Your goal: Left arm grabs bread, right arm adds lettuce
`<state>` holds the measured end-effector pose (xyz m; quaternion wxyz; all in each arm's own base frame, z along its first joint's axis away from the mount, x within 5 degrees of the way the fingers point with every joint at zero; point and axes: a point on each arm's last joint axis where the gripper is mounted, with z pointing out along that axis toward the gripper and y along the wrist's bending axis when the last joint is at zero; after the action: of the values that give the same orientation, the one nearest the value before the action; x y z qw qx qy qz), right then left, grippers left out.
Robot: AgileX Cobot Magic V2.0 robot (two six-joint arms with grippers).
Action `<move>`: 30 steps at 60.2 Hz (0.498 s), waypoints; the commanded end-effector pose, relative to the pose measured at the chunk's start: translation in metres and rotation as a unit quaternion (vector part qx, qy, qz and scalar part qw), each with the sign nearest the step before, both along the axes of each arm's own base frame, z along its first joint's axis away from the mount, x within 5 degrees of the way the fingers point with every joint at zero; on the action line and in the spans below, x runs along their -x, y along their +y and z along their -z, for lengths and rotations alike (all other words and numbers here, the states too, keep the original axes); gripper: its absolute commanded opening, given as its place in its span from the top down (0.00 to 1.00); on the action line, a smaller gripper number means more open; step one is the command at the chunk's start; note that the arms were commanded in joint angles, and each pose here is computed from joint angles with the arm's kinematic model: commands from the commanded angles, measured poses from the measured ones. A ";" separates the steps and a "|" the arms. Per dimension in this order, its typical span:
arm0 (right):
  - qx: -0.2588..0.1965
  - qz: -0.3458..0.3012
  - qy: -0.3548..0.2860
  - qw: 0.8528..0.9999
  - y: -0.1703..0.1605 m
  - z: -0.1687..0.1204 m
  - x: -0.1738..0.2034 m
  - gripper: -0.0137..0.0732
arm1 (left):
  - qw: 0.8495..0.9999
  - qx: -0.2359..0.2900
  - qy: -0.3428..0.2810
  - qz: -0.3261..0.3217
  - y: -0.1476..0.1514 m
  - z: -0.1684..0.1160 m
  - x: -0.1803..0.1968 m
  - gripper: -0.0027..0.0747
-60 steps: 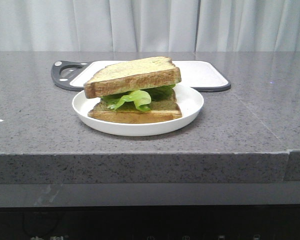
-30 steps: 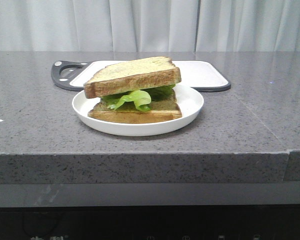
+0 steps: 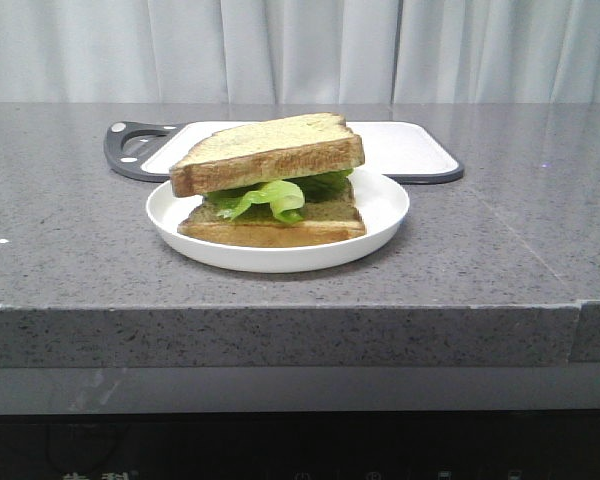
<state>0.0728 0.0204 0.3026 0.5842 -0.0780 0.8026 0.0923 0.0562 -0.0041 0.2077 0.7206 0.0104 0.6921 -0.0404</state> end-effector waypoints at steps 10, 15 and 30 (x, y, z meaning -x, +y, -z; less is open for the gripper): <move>-0.019 0.057 -0.142 0.988 -0.011 0.053 0.018 0.98 | 0.999 0.008 -0.047 -0.003 0.001 -0.007 0.002 0.99; -0.028 0.069 -0.147 0.986 -0.013 0.074 0.019 0.98 | 0.999 0.008 -0.047 -0.003 0.001 -0.007 0.002 0.99; -0.039 0.083 -0.173 0.981 -0.015 0.100 0.018 0.98 | 0.999 0.008 -0.047 -0.003 0.001 -0.007 0.002 0.99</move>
<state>0.0558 0.0086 0.1897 0.6666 -0.0163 0.7422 0.0677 0.0562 -0.0041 0.2077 0.7206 0.0104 0.6921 -0.0404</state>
